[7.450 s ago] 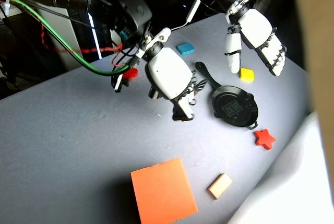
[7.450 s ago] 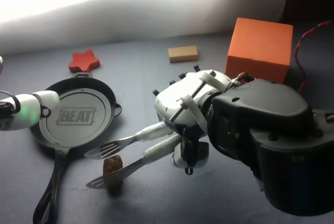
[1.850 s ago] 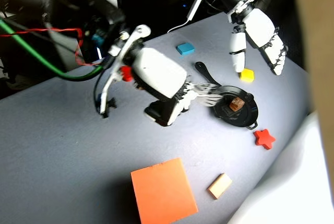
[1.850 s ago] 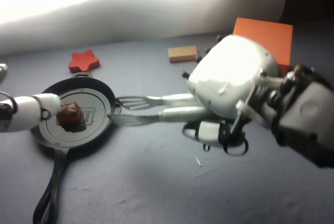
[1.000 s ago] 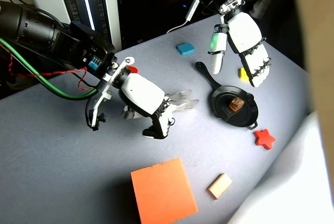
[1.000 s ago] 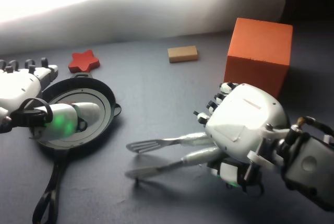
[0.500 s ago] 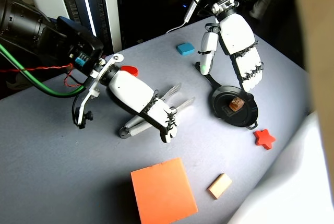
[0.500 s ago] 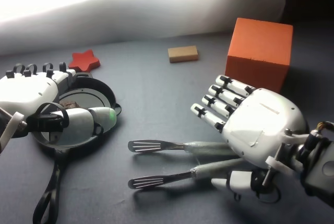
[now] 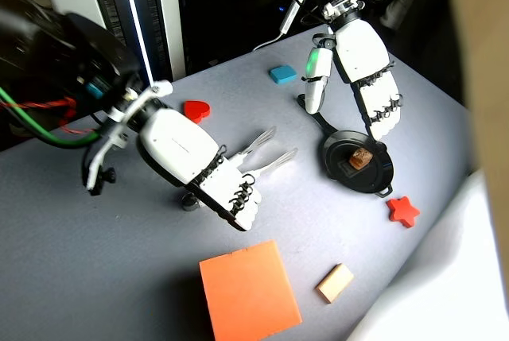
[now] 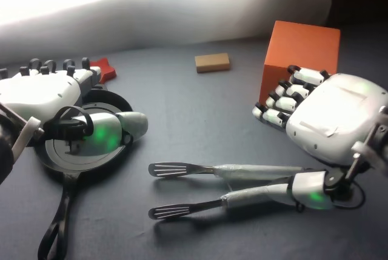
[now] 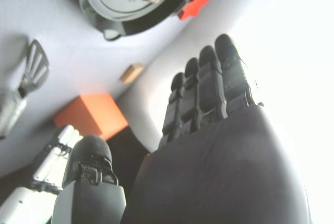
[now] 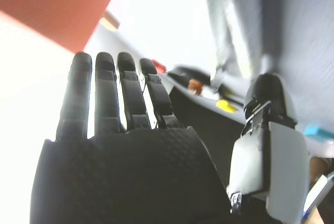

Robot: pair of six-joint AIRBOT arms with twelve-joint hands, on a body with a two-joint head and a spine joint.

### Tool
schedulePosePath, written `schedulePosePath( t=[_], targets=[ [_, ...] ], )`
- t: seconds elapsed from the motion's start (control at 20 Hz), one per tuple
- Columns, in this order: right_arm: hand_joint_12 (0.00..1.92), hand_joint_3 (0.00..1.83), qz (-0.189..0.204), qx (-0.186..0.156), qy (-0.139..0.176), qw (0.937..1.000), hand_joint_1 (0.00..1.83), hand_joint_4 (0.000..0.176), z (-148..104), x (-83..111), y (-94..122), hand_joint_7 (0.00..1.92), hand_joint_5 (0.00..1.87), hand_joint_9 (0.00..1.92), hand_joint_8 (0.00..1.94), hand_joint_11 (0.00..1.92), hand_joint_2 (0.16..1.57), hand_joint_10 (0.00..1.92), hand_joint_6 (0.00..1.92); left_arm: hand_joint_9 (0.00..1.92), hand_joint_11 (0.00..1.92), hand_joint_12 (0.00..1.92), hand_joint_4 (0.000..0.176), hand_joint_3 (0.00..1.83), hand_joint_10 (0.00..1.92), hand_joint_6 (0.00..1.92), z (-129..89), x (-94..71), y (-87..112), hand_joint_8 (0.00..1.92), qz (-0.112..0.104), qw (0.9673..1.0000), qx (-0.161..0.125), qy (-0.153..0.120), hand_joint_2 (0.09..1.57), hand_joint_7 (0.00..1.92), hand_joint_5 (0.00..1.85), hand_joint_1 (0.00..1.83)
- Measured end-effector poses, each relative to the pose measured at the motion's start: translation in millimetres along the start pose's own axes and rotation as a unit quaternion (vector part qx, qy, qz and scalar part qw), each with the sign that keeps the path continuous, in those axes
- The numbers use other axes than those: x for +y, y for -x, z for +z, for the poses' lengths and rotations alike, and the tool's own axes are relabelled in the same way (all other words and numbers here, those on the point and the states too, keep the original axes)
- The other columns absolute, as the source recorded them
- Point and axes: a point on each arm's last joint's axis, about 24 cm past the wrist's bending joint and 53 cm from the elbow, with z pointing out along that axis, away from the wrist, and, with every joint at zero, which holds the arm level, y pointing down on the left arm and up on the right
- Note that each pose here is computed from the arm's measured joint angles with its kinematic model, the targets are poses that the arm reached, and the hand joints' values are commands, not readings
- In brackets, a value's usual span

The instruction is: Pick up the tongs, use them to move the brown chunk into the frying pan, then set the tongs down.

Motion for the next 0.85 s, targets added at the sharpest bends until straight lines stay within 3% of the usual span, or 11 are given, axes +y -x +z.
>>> schedulePosePath(
  t=[0.1,0.15,0.25,0.3,0.35,0.4,0.5,0.7,0.75,0.8,0.85],
  targets=[
    [1.67,0.01,0.020,0.008,0.024,0.9995,0.16,0.000,-13.5,3.6,10.6,0.91,0.73,0.54,0.13,0.00,1.23,0.77,0.39,0.58,0.06,1.09,0.000,0.00,0.06,0.03,2.0,1.2,3.1,0.03,0.001,1.0000,-0.005,0.003,1.26,0.62,0.43,0.03],
    [1.78,0.01,0.025,0.007,0.042,0.9988,0.20,0.000,-21.7,6.8,19.8,1.00,0.81,0.61,0.32,0.13,1.26,1.03,0.56,0.76,0.17,1.24,0.000,0.00,0.12,0.06,2.4,2.1,4.1,0.06,0.001,1.0000,-0.006,0.004,1.28,0.80,0.60,0.09],
    [1.92,0.01,0.038,0.003,0.063,0.9973,0.27,0.000,-32.2,7.4,35.1,1.09,0.96,0.79,0.88,0.46,1.30,1.46,0.79,0.82,0.35,1.48,0.000,0.00,0.66,0.06,2.3,2.1,3.9,0.18,0.001,1.0000,-0.006,0.004,1.35,1.05,0.91,0.11],
    [1.92,0.01,0.042,0.002,0.072,0.9965,0.25,0.000,-36.5,7.7,40.6,1.13,0.99,0.88,0.99,0.55,1.32,1.51,0.87,0.75,0.41,1.67,0.000,0.00,1.17,0.26,2.2,1.6,3.7,0.75,0.001,1.0000,-0.006,0.003,1.38,0.94,0.98,0.13],
    [1.92,0.02,0.044,-0.002,0.081,0.9957,0.25,0.000,-41.9,7.3,47.8,1.20,1.04,1.01,1.20,0.65,1.37,1.68,0.97,0.70,0.43,1.83,0.000,0.00,1.49,0.74,2.1,1.8,3.3,1.20,0.000,1.0000,-0.005,0.004,1.41,0.83,0.88,0.13],
    [1.92,0.03,0.059,-0.011,0.082,0.9948,0.31,0.000,-47.0,2.6,58.3,1.26,1.08,1.12,1.40,0.88,1.42,1.82,1.24,0.80,0.55,1.90,0.000,0.00,1.66,1.11,1.7,1.6,2.7,1.37,0.000,1.0000,-0.004,0.004,1.42,0.92,0.91,0.17],
    [1.92,0.04,0.075,-0.030,0.085,0.9931,0.55,0.000,-54.8,-7.1,77.5,1.33,1.12,1.28,1.67,1.19,1.46,1.91,1.71,0.98,0.78,1.92,0.000,0.00,1.79,1.43,1.4,-1.5,4.3,1.54,0.002,1.0000,-0.006,0.000,1.43,1.08,1.03,0.27],
    [1.92,0.05,0.078,-0.028,0.108,0.9906,0.72,0.000,-60.4,-12.9,87.3,1.32,1.12,1.36,1.91,1.36,1.44,1.92,1.80,1.10,0.99,1.92,0.000,0.00,1.92,1.72,1.4,-1.1,3.9,1.79,0.000,1.0000,-0.006,0.001,1.40,1.12,1.02,0.61],
    [1.92,0.90,0.069,-0.025,0.113,0.9909,0.92,0.000,-59.7,-12.0,85.6,1.33,0.83,1.37,1.88,1.37,0.95,1.92,1.84,1.09,0.99,1.92,0.000,0.00,1.92,1.73,2.2,-0.4,5.1,1.79,0.000,1.0000,-0.007,0.002,1.40,1.10,1.01,0.62],
    [1.92,1.15,0.061,-0.021,0.115,0.9912,0.95,0.000,-59.1,-10.6,83.0,1.31,0.79,1.37,1.93,1.37,0.82,1.92,1.88,1.09,0.99,1.92,0.000,0.00,1.92,1.76,2.7,0.3,5.9,1.80,0.001,1.0000,-0.008,0.002,1.41,1.10,1.01,0.62],
    [1.92,0.86,0.051,-0.017,0.118,0.9916,0.83,0.000,-58.8,-9.1,79.5,1.30,1.01,1.37,1.94,1.36,1.02,1.92,1.79,1.07,0.97,1.92,0.000,0.00,1.92,1.76,3.4,1.4,7.7,1.81,0.001,0.9999,-0.011,0.004,1.41,1.09,1.00,0.62]
  ],
)
